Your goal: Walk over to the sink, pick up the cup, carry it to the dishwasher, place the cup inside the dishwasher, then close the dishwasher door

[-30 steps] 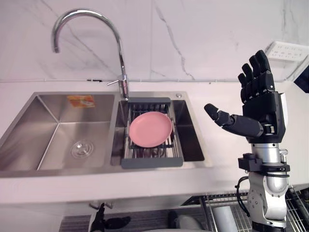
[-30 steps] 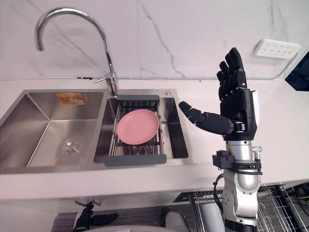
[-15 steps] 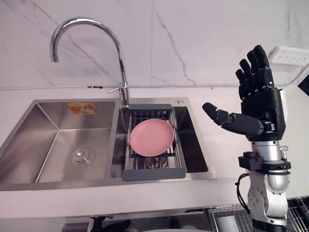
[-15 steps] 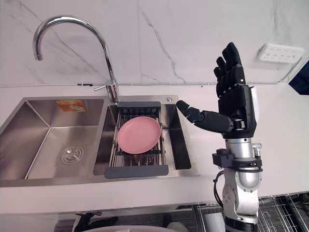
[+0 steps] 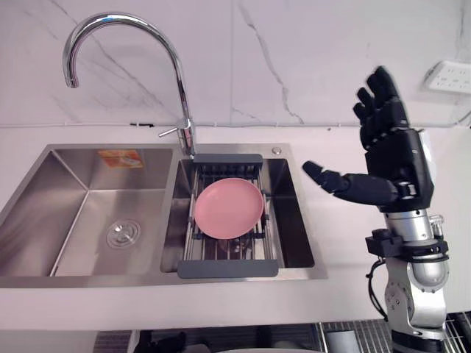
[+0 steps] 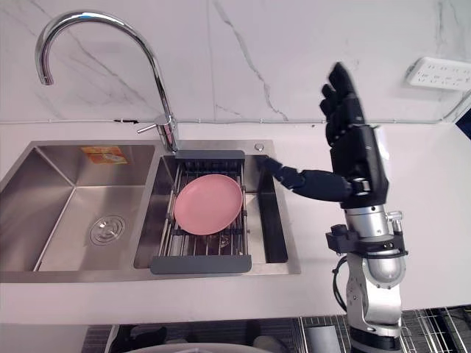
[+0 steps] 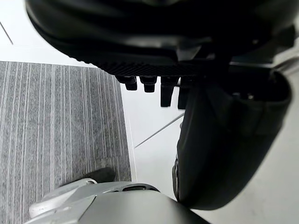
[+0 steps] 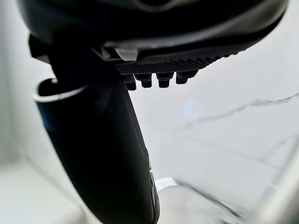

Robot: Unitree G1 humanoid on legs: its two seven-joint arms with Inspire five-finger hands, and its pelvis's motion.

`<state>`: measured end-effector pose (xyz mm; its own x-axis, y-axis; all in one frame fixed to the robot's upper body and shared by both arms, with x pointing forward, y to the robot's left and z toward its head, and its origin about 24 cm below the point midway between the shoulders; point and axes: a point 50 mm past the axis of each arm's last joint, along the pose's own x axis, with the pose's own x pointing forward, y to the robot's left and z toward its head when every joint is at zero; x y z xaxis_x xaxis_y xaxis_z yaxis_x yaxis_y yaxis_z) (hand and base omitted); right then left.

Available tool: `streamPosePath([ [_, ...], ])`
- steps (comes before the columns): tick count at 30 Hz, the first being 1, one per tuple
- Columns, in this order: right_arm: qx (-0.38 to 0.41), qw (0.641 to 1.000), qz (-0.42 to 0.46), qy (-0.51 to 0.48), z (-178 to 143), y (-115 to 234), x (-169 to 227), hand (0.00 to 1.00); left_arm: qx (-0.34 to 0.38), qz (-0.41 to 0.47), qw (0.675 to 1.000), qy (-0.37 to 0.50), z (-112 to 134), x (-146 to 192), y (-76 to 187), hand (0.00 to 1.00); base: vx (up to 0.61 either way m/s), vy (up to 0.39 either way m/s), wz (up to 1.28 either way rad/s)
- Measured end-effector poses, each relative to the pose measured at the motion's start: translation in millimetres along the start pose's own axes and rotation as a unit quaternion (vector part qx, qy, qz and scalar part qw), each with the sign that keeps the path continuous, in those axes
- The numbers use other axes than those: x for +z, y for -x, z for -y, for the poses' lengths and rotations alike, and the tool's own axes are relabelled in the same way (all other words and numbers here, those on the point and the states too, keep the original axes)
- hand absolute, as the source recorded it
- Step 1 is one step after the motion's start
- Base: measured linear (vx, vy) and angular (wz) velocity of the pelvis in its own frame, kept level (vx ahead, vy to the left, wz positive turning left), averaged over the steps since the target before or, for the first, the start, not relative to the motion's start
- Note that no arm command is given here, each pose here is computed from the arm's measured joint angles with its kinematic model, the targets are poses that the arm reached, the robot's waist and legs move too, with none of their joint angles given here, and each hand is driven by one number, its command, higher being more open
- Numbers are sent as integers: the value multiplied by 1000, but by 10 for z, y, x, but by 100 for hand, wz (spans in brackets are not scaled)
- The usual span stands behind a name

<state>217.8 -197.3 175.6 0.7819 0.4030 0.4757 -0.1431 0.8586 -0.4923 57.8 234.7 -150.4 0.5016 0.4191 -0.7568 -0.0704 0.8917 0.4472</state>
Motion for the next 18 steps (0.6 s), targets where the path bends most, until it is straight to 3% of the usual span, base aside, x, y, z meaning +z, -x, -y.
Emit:
streamPosePath([
  [4,174,975,-7,142,-314,-105,191,100,-3,-6,1000,-18,-82,-9,-28,100,0,0,0],
  [6,207,962,-30,174,-387,-107,173,100,-8,-10,1000,-23,-110,-11,-41,100,53,-6,-1],
  [11,199,953,-106,202,-315,-76,-3,100,-17,-20,999,-23,-108,-55,-30,100,33,8,0],
  [18,229,934,-116,249,-366,-55,-27,100,-21,-27,998,-43,-103,-92,-27,100,-17,5,-1],
])
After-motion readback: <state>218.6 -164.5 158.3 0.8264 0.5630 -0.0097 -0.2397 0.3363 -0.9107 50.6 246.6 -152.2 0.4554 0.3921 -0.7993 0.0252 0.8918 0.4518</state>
